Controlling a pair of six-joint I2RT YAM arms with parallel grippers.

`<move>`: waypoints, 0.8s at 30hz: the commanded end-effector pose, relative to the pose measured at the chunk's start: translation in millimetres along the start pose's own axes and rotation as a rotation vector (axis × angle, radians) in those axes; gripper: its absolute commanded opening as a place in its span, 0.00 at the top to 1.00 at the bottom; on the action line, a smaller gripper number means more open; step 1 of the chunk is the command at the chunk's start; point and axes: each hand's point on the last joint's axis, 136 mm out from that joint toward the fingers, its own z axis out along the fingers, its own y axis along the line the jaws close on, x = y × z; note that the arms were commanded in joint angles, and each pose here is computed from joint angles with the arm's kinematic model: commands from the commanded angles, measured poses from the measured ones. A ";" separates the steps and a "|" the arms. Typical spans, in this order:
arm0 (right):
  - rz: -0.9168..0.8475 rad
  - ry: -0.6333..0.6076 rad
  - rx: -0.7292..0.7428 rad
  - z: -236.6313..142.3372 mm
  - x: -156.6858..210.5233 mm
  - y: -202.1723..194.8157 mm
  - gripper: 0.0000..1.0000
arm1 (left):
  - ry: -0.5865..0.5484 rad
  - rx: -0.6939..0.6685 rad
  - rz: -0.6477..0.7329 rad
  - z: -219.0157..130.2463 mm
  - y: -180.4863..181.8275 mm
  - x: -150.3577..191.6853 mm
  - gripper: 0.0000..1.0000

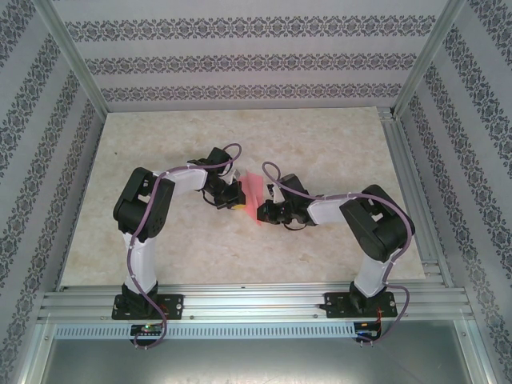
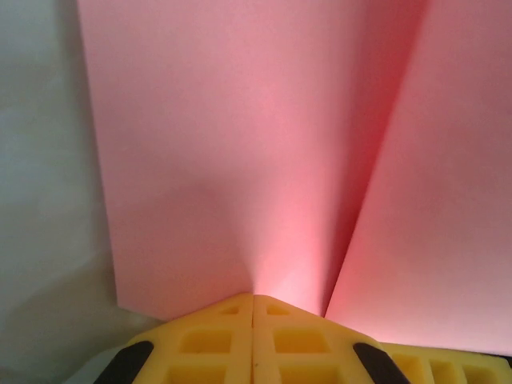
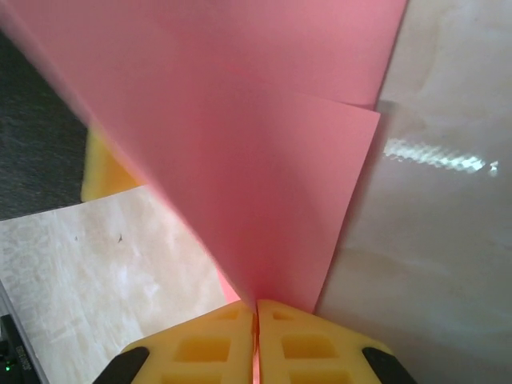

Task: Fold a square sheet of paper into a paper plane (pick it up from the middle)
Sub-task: Fourth fold the wing at the center of the table.

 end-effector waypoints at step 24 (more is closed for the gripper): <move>0.071 0.005 -0.140 -3.8 -12.2 -5.8 0.90 | 0.015 -0.072 0.017 5.1 12.0 -1.4 0.91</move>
